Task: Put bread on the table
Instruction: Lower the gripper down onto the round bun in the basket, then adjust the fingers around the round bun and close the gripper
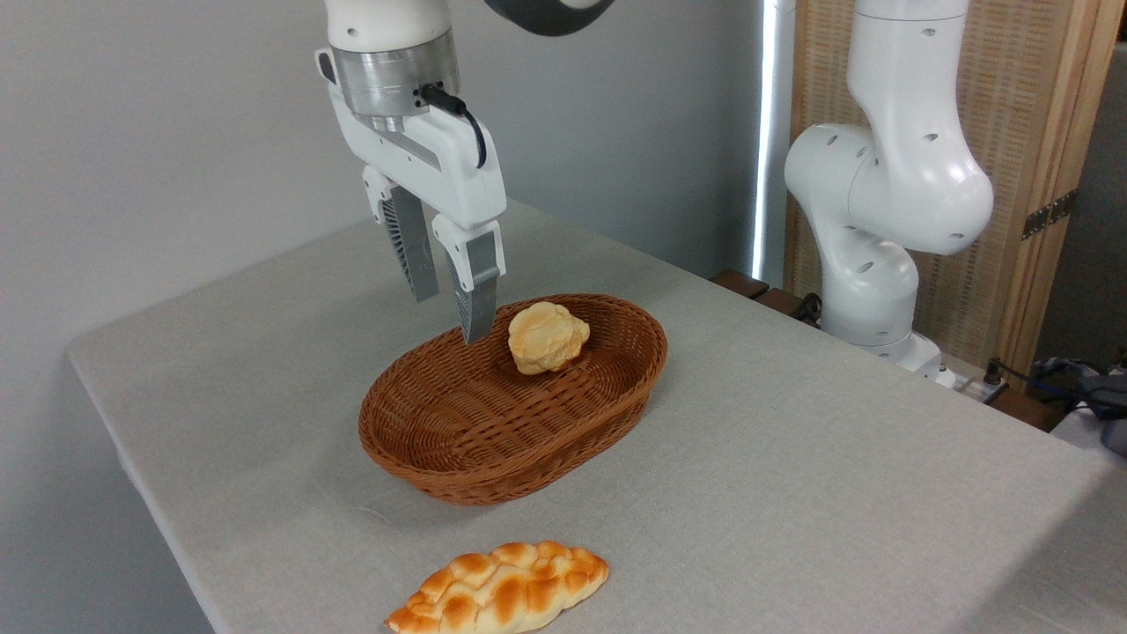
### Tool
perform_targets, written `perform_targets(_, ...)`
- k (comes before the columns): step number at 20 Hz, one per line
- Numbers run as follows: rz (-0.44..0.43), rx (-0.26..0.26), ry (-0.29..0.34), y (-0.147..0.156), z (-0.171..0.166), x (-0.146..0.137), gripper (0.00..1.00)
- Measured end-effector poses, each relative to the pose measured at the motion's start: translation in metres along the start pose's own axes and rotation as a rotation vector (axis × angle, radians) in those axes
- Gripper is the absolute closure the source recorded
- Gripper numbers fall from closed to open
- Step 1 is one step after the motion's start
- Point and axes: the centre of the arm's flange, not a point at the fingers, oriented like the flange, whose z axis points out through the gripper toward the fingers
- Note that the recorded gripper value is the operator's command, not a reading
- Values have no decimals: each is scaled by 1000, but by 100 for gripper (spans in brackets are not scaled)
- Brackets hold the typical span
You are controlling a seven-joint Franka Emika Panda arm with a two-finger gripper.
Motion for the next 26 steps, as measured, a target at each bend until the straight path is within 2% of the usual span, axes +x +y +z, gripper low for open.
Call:
perform_targets(2,25,10,8,15,8,-2,0)
perform_targets(5,111,9,2,37,21,-8,0)
perform_targets(8,231,-13,-25,52,37,-15,0)
perform_targets(10,276,-29,-43,57,48,-18,0)
perform_targets(19,336,-95,-126,83,97,-23,0)
perform_targets(26,346,-115,-155,91,113,-27,0)
